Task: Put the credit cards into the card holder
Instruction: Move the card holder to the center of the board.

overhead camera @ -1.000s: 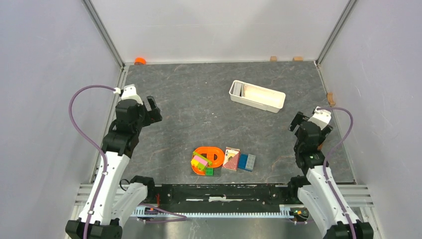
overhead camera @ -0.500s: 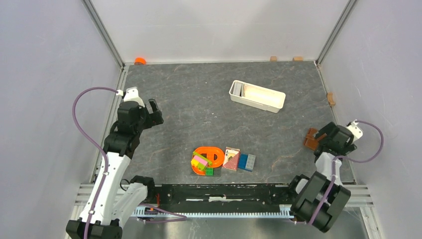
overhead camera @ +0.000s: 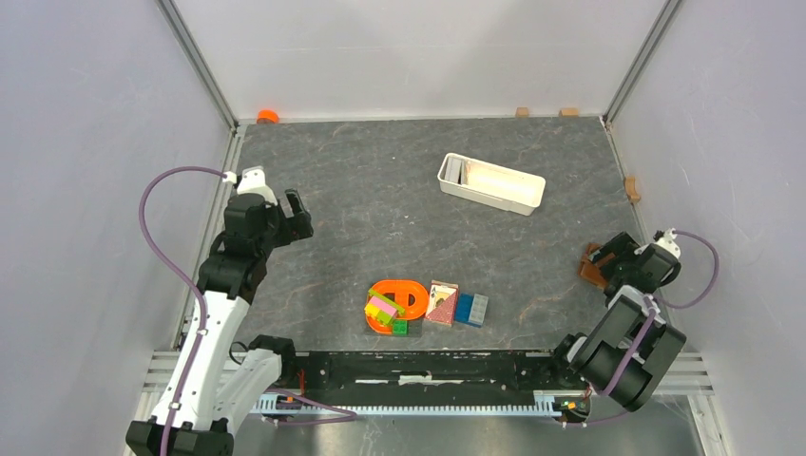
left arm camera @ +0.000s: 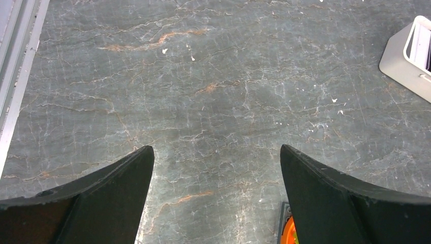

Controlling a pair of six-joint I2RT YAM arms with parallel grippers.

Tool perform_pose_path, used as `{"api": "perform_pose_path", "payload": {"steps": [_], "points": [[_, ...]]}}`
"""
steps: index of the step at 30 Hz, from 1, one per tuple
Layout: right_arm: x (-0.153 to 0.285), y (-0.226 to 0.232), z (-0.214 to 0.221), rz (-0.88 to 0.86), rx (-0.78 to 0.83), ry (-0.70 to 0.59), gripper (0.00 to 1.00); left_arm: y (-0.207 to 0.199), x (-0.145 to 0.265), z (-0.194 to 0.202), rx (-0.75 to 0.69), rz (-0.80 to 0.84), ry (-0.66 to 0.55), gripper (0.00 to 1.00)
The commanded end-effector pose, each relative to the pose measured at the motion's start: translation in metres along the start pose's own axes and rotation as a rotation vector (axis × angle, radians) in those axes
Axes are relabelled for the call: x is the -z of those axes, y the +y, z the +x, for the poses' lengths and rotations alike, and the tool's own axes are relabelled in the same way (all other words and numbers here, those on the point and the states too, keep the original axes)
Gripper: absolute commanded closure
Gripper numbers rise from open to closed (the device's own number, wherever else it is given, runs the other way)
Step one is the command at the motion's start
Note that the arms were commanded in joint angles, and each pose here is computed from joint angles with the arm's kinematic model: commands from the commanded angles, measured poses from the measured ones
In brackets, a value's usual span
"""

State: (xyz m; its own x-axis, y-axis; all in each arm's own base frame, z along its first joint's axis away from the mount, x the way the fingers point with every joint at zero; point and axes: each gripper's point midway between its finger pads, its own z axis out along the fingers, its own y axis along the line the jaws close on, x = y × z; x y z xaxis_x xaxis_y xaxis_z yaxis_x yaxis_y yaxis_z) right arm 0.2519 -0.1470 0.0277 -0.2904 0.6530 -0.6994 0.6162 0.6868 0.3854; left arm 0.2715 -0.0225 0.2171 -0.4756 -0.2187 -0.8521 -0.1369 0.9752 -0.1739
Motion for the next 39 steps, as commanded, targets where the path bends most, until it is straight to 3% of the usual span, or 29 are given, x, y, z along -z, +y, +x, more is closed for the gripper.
{"api": "perform_pose_path", "payload": {"steps": [1, 3, 8, 12, 18, 23, 29, 35, 39], "points": [[-0.005, 0.021, 0.021, -0.104, 0.020, 0.082, 0.17, -0.001, 0.000, -0.003, -0.006, 0.012, -0.014, 0.00], [-0.007, 0.026, 0.029, -0.112, 0.043, 0.115, 0.29, -0.002, -0.001, -0.002, -0.007, 0.012, -0.010, 0.00], [-0.008, 0.031, 0.038, -0.119, 0.074, 0.147, 0.75, -0.007, -0.001, 0.000, -0.007, 0.042, 0.001, 0.00], [-0.005, 0.043, 0.045, -0.133, 0.143, 0.166, 1.00, -0.014, -0.001, 0.003, -0.014, 0.083, 0.011, 0.00], [0.006, 0.075, 0.076, -0.223, 0.248, 0.241, 1.00, -0.036, 0.004, 0.011, -0.021, 0.214, 0.030, 0.00], [0.025, 0.099, 0.108, -0.317, 0.278, 0.300, 1.00, -0.075, 0.012, 0.023, 0.074, 0.397, 0.087, 0.00], [0.051, 0.137, 0.140, -0.438, 0.301, 0.330, 1.00, -0.144, 0.021, 0.046, 0.206, 0.604, 0.112, 0.02], [0.067, 0.176, 0.162, -0.522, 0.320, 0.333, 1.00, -0.234, 0.019, 0.074, 0.231, 0.837, 0.211, 0.00], [0.071, 0.193, 0.177, -0.550, 0.310, 0.347, 1.00, -0.271, 0.006, 0.088, 0.212, 0.902, 0.266, 0.00]]}}
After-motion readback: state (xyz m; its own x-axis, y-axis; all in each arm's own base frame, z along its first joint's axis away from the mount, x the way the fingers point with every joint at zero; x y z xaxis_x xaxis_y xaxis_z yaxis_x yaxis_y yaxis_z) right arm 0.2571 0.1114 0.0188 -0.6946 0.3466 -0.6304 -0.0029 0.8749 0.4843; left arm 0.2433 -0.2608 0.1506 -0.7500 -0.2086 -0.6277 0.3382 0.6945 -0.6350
